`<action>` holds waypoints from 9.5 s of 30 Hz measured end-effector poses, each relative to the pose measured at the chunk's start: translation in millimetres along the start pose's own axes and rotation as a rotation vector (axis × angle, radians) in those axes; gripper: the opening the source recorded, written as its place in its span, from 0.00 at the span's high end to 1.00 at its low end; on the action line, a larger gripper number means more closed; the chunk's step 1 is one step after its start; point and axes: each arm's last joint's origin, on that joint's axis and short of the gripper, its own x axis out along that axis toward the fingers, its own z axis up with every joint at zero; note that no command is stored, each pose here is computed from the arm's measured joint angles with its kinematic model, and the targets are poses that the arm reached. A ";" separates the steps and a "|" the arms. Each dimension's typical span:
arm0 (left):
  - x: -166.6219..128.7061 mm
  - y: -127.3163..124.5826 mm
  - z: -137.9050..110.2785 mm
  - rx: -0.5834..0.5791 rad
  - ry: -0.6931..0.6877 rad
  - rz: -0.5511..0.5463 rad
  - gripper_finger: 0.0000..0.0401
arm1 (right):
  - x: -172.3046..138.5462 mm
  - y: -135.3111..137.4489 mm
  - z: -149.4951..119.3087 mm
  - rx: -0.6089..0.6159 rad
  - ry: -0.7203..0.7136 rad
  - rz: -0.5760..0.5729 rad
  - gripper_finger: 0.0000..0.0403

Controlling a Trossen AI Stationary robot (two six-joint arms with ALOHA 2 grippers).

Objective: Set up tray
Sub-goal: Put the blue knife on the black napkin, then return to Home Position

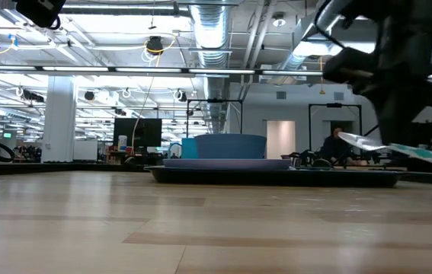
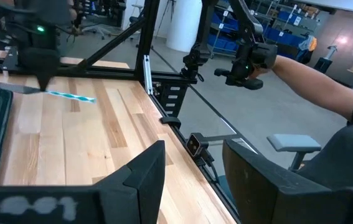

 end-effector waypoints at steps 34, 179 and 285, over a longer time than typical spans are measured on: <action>-0.9 -10.1 -8.7 0.114 0.059 -0.009 0.63 | -11.1 -79.4 213.6 0.003 -0.009 0.152 1.00; -1.1 -9.5 -9.6 0.149 0.068 0.002 0.63 | 0.8 -46.1 228.6 0.075 -0.016 -0.108 0.98; -1.1 -9.4 -10.4 0.130 0.077 0.000 0.63 | 8.7 -28.4 231.3 -0.014 -0.007 -0.188 0.78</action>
